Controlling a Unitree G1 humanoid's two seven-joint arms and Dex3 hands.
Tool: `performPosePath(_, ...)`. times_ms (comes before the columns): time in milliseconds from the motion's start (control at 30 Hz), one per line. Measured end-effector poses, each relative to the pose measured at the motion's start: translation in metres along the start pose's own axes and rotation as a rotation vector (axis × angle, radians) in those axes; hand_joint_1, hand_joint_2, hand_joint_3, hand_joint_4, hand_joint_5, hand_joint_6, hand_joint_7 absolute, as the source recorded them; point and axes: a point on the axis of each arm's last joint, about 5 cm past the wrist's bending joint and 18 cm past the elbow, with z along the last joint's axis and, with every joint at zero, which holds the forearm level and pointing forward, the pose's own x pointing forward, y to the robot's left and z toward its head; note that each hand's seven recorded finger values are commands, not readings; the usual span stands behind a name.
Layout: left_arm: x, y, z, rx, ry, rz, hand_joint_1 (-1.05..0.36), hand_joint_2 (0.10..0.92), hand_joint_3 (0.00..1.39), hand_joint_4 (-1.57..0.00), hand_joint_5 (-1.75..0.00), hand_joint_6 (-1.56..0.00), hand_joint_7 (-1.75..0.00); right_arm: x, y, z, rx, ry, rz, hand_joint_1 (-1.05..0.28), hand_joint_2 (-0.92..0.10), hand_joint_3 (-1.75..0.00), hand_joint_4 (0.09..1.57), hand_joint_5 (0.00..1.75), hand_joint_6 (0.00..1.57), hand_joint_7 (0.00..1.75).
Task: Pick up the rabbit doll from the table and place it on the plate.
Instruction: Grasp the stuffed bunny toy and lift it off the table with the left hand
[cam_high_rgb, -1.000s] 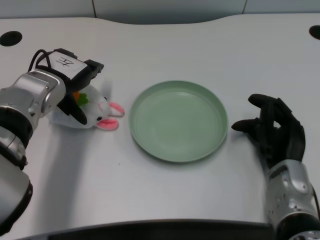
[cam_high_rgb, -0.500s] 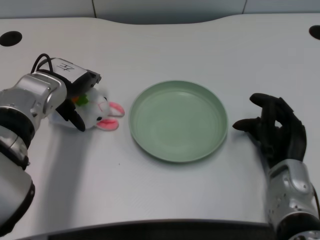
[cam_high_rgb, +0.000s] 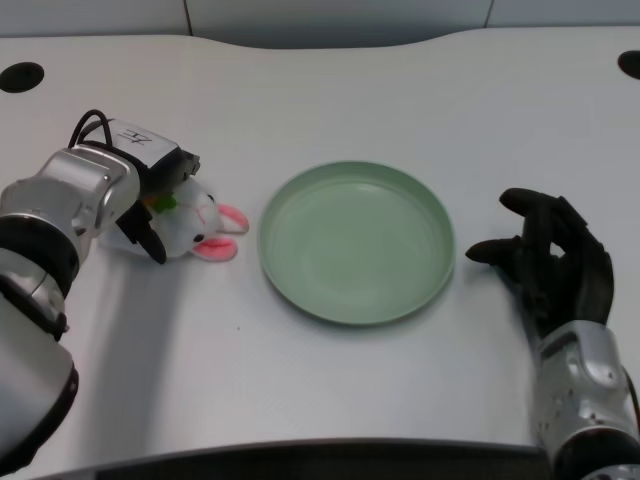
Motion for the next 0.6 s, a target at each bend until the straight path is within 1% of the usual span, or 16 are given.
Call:
performPosePath(33, 0.000, -0.001, 0.000, 0.014, 0.001, 0.009, -0.55, 0.751, 0.00, -0.40, -0.31, -0.43, -0.08, -0.0001, -0.0001, 0.0000, 0.000, -0.001, 0.000, -0.42, -0.92, -0.46, 0.78, 1.35, 0.70, 1.10)
performPosePath(67, 0.000, -0.002, 0.000, 0.028, 0.003, 0.018, -0.51, 0.748, 0.00, -0.42, -0.42, -0.51, -0.08, -0.0002, -0.0002, 0.0002, 0.000, -0.003, 0.000, -0.42, -0.92, -0.46, 0.78, 1.35, 0.70, 1.10)
performPosePath(100, 0.000, -0.003, 0.000, 0.038, 0.003, 0.031, -0.49, 0.739, 0.00, -0.39, -0.64, -0.61, -0.10, -0.0004, -0.0003, 0.0004, 0.000, -0.006, 0.001, -0.42, -0.92, -0.47, 0.77, 1.35, 0.69, 1.09)
performPosePath(133, 0.000, -0.005, 0.000, 0.047, 0.001, 0.051, -0.47, 0.736, 0.00, -0.35, -0.82, -0.67, -0.12, -0.0007, -0.0005, 0.0006, 0.000, -0.008, 0.001, -0.42, -0.92, -0.47, 0.77, 1.35, 0.69, 1.09)
performPosePath(167, 0.000, -0.006, 0.000, 0.055, -0.003, 0.068, -0.44, 0.748, 0.00, -0.32, -1.10, -0.74, -0.23, -0.0010, -0.0008, 0.0005, 0.000, -0.008, 0.000, -0.42, -0.92, -0.46, 0.78, 1.36, 0.70, 1.09)
performPosePath(200, 0.000, -0.007, 0.000, 0.060, -0.009, 0.085, -0.41, 0.756, 0.00, -0.32, -1.23, -0.70, -0.44, -0.0014, -0.0012, 0.0001, 0.000, -0.007, -0.001, -0.43, -0.92, -0.46, 0.78, 1.36, 0.71, 1.09)
performPosePath(233, 0.000, -0.009, 0.000, 0.060, -0.017, 0.098, -0.38, 0.766, 0.00, -0.34, -1.21, -0.66, -0.60, -0.0019, -0.0016, -0.0004, 0.000, -0.005, -0.001, -0.43, -0.92, -0.46, 0.79, 1.36, 0.71, 1.09)
performPosePath(267, -0.001, -0.010, -0.001, 0.059, -0.028, 0.110, -0.35, 0.780, 0.00, -0.40, -1.17, -0.63, -0.73, -0.0024, -0.0021, -0.0009, -0.001, -0.003, 0.001, -0.43, -0.92, -0.46, 0.79, 1.36, 0.72, 1.09)
performPosePath(333, -0.002, -0.012, -0.002, 0.060, -0.043, 0.135, -0.33, 0.785, 0.00, -0.47, -1.15, -0.62, -0.82, -0.0030, -0.0027, -0.0015, -0.001, -0.001, 0.003, -0.44, -0.92, -0.45, 0.79, 1.35, 0.73, 1.08)
performPosePath(367, -0.002, -0.013, -0.003, 0.067, -0.049, 0.150, -0.32, 0.782, 0.00, -0.56, -1.16, -0.64, -0.83, -0.0030, -0.0027, -0.0015, -0.001, -0.001, 0.005, -0.44, -0.92, -0.45, 0.79, 1.35, 0.73, 1.08)
performPosePath(433, -0.003, -0.017, -0.005, 0.085, -0.061, 0.184, -0.32, 0.782, 0.00, -0.62, -1.18, -0.66, -0.84, -0.0028, -0.0024, -0.0011, -0.004, -0.003, 0.006, -0.44, -0.92, -0.45, 0.79, 1.35, 0.73, 1.07)
performPosePath(467, -0.003, -0.019, -0.005, 0.093, -0.066, 0.202, -0.31, 0.777, 0.00, -0.66, -1.50, -0.70, -0.97, -0.0027, -0.0022, -0.0009, -0.004, -0.004, 0.005, -0.42, -0.92, -0.45, 0.80, 1.34, 0.73, 1.07)
performPosePath(500, -0.004, -0.022, -0.006, 0.103, -0.070, 0.225, -0.31, 0.779, 0.00, -0.70, -1.62, -0.71, -1.01, -0.0027, -0.0021, -0.0009, -0.004, -0.004, 0.003, -0.42, -0.92, -0.45, 0.81, 1.34, 0.73, 1.07)
performPosePath(533, -0.004, -0.025, -0.006, 0.114, -0.075, 0.245, -0.32, 0.785, 0.00, -0.79, -1.68, -0.74, -0.98, -0.0027, -0.0020, -0.0010, -0.003, -0.004, 0.001, -0.42, -0.92, -0.45, 0.81, 1.34, 0.74, 1.07)
performPosePath(567, -0.005, -0.027, -0.007, 0.123, -0.082, 0.260, -0.35, 0.765, 0.00, -0.89, -1.72, -0.86, -0.76, -0.0027, -0.0019, -0.0010, -0.003, -0.004, 0.000, -0.42, -0.92, -0.44, 0.82, 1.33, 0.74, 1.06)
performPosePath(600, -0.005, -0.029, -0.007, 0.133, -0.092, 0.270, -0.36, 0.756, 0.00, -0.92, -1.73, -0.93, -0.63, -0.0027, -0.0018, -0.0010, -0.003, -0.005, 0.000, -0.42, -0.92, -0.44, 0.82, 1.33, 0.74, 1.06)
